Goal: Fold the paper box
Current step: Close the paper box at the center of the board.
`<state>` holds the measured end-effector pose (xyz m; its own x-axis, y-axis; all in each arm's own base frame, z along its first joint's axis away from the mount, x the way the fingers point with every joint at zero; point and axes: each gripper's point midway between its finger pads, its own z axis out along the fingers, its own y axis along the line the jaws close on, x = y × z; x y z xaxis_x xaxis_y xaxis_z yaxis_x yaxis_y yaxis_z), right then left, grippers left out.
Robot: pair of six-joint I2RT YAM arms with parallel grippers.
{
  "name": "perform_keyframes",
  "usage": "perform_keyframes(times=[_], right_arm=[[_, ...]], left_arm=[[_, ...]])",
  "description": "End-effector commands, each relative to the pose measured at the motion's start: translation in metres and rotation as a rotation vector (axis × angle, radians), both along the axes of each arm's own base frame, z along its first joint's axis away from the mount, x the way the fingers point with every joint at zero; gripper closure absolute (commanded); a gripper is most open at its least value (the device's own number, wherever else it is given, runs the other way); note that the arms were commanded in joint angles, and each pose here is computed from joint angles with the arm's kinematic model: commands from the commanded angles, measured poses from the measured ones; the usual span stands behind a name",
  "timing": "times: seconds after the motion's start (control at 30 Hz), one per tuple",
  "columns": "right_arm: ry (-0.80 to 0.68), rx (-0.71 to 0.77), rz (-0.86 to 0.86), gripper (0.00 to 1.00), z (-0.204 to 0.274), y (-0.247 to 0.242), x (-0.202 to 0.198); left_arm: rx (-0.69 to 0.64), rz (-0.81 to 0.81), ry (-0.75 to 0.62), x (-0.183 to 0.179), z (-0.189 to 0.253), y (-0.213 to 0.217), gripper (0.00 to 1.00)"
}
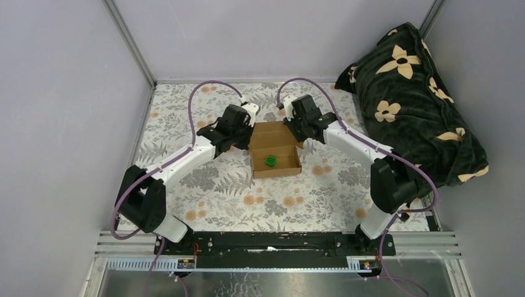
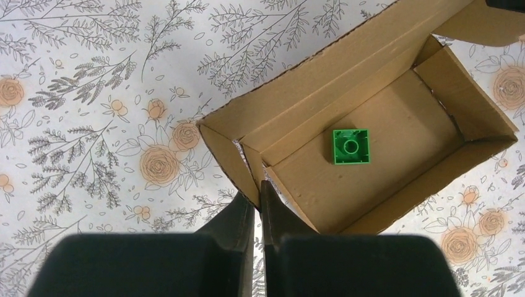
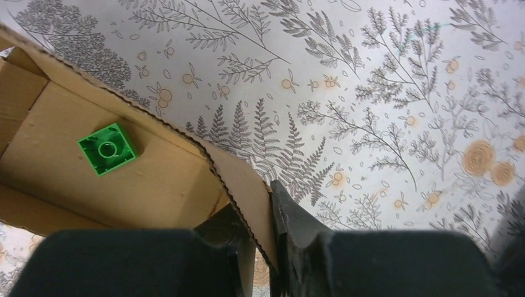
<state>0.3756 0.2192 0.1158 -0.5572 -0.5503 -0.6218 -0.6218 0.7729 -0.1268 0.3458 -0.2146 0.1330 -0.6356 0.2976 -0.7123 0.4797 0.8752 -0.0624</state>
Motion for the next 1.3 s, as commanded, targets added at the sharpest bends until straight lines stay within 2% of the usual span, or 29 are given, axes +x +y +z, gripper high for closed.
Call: perform_keyframes(times=[0.0, 0.33, 0.9, 1.27], right_arm=[[-0.161, 0.068, -0.029, 0.81, 0.037, 0.024, 0.005], [-0.190, 0.075, -0.087, 0.78, 0.037, 0.017, -0.011], [-0.302, 0.161, -0.176, 0.77, 0.056, 0.021, -0.026], [-0.318, 0.225, -0.269, 0.77, 0.054, 0.035, -0.031]], left_arm=[[-0.107, -0.001, -0.097, 0.002, 0.022, -0.032, 0.92], [-0.062, 0.047, -0.133, -0.007, 0.021, -0.044, 0.93], [-0.084, 0.104, -0.182, -0.034, 0.025, -0.076, 0.93], [-0.070, 0.207, -0.209, -0.029, 0.022, -0.081, 0.94]])
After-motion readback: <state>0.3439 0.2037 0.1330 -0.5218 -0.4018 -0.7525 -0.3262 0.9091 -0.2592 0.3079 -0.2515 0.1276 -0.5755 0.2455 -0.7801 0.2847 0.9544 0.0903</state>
